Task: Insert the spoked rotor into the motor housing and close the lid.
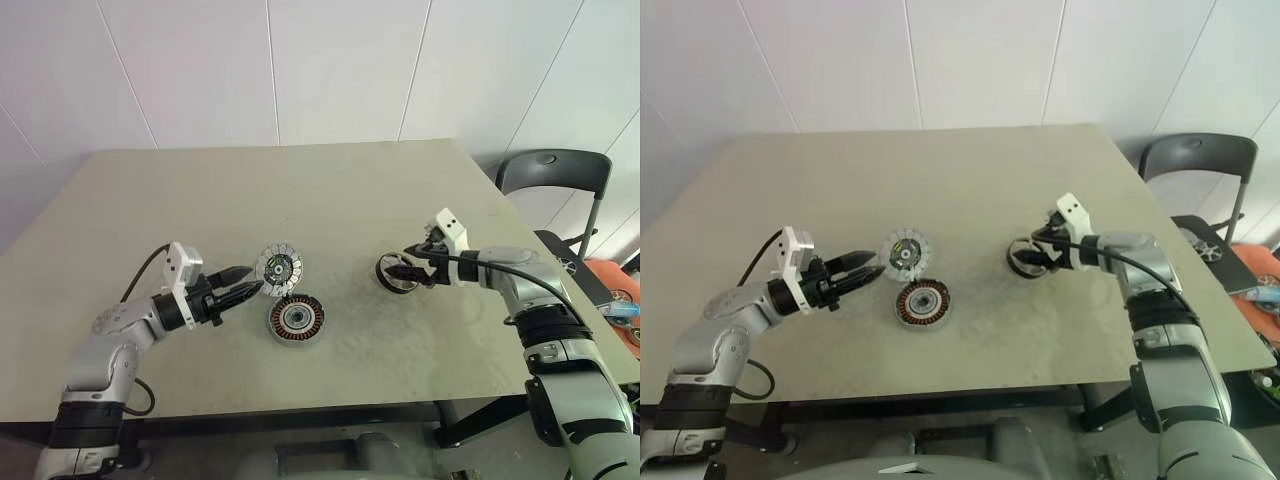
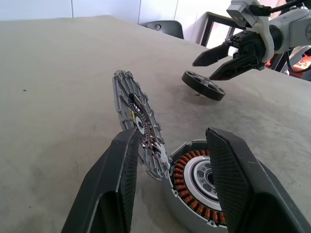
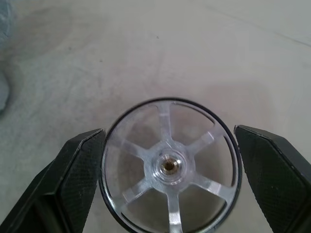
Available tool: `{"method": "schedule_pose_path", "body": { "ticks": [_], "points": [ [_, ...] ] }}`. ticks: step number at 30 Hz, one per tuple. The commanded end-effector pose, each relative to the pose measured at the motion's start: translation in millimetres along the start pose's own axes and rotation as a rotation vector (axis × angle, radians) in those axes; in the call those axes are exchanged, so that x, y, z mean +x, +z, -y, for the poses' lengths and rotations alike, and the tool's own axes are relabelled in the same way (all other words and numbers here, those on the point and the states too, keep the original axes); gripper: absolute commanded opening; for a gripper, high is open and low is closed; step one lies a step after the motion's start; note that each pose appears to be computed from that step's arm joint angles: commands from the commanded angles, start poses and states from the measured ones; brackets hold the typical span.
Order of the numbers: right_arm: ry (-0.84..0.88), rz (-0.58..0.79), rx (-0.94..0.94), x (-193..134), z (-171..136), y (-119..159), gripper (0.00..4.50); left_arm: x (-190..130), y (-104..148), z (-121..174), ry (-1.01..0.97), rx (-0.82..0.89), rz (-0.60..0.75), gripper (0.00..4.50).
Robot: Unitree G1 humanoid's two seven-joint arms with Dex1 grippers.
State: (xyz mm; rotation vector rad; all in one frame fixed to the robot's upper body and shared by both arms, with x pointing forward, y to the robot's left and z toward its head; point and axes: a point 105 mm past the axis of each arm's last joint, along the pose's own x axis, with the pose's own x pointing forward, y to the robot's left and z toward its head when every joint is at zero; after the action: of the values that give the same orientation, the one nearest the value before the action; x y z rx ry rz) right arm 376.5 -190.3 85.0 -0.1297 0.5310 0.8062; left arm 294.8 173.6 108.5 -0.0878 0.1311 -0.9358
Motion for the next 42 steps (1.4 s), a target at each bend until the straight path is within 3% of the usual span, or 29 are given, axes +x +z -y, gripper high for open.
{"method": "schedule_pose_path", "body": {
  "ticks": [1,5,8,15,16,24,29,31,35,38,42],
  "points": [
    [-0.012,-0.002,-0.024,-5.7,3.3,5.0,4.45,1.9,12.8,3.3,-0.016,0.039,0.031,2.32],
    [-0.017,-0.024,-0.022,-5.8,3.7,-0.5,4.45,3.9,11.4,4.4,-0.023,0.036,0.028,2.32],
    [-0.015,-0.043,-0.023,-4.7,2.8,-5.4,3.88,3.5,10.9,4.2,-0.022,0.036,0.027,2.32],
    [0.028,-0.064,-0.035,0.5,-6.7,-8.8,1.44,0.1,9.6,3.5,-0.015,0.035,0.023,2.32],
    [0.035,-0.068,-0.039,1.5,-8.1,-8.6,1.31,0.1,9.7,3.4,-0.015,0.035,0.023,2.32],
    [0.193,-0.048,-0.095,3.4,-39.0,0.2,1.32,-1.3,8.4,3.3,-0.009,0.035,0.021,2.32],
    [0.319,0.253,-0.15,-5.7,-70.2,69.6,1.32,-1.3,7.6,2.8,-0.005,0.038,0.018,2.32],
    [0.37,0.306,-0.175,-10.4,-82.2,88.2,1.32,-1.0,7.3,2.6,-0.003,0.039,0.016,2.32],
    [0.496,0.217,-0.259,5.0,-116.3,90.9,1.32,-1.3,7.8,2.0,-0.003,0.039,0.013,2.32],
    [0.656,0.114,-0.338,25.1,-159.8,79.2,1.32,-5.1,9.6,0.0,0.002,0.04,0.013,2.32],
    [0.72,-0.01,-0.417,52.4,-187.5,63.9,1.32,-9.9,10.6,-2.1,0.019,0.049,0.01,2.32]
  ]
}}
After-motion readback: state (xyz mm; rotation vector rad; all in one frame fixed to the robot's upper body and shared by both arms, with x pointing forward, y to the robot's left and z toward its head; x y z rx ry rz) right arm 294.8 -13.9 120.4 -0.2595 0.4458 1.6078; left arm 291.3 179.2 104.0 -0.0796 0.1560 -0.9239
